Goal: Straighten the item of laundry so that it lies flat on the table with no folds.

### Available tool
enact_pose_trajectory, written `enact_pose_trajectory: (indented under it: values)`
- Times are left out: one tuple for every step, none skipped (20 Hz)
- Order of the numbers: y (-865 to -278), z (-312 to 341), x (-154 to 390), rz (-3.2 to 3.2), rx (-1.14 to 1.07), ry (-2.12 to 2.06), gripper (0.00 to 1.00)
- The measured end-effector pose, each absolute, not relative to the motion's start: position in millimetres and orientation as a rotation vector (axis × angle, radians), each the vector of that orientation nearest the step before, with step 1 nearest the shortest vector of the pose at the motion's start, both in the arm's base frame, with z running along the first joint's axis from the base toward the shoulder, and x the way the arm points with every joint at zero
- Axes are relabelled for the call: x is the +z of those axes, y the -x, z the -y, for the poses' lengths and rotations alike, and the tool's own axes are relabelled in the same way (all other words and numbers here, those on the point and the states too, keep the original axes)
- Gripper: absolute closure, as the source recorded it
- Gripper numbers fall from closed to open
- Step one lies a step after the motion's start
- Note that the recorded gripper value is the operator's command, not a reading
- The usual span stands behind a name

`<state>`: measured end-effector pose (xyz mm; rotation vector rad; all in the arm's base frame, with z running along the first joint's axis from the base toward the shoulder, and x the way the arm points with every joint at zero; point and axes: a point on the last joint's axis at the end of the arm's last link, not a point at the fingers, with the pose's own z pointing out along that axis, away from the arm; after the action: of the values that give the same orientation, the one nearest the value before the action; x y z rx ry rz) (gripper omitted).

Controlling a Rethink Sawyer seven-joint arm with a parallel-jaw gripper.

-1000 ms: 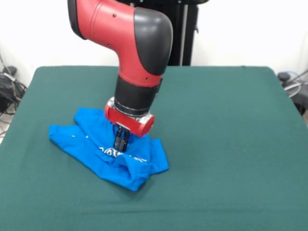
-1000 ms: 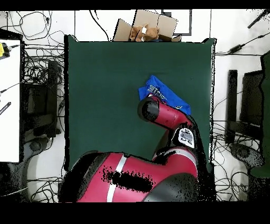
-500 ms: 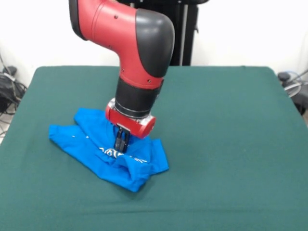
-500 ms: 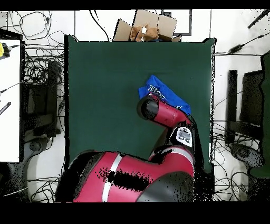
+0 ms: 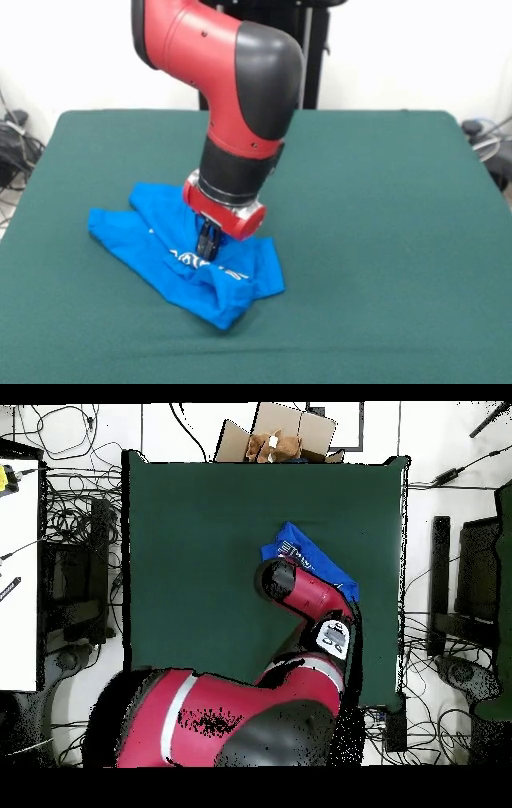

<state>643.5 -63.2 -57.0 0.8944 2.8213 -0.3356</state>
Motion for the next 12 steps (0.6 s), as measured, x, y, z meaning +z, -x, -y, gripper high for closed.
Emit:
enact_pose_trajectory:
  values:
    - [-646.4, 61.4, -57.1, -2.81, -0.34, -0.916, 1.0]
    - [-648.7, 60.0, -57.0, -2.802, -0.343, -0.931, 1.0]
    - [-650.9, 58.6, -56.9, -2.793, -0.346, -0.945, 1.0]
    - [-654.9, 55.5, -57.0, -2.78, -0.347, -0.965, 1.0]
    - [-658.5, 52.7, -57.2, -2.769, -0.348, -0.978, 1.0]
    - [-663.1, 49.1, -57.4, -2.754, -0.348, -0.993, 1.0]
    - [-666.9, 45.8, -57.6, -2.741, -0.347, -1.005, 1.0]
    - [-674.3, 39.6, -57.6, -2.718, -0.339, -1.029, 1.0]
    - [-678.7, 35.7, -57.6, -2.704, -0.332, -1.042, 1.0]
    - [-681.9, 32.7, -57.8, -2.694, -0.327, -1.053, 1.0]
    - [-689.2, 26.0, -58.2, -2.672, -0.316, -1.073, 1.0]
    - [-694.9, 20.6, -58.5, -2.653, -0.306, -1.092, 1.0]
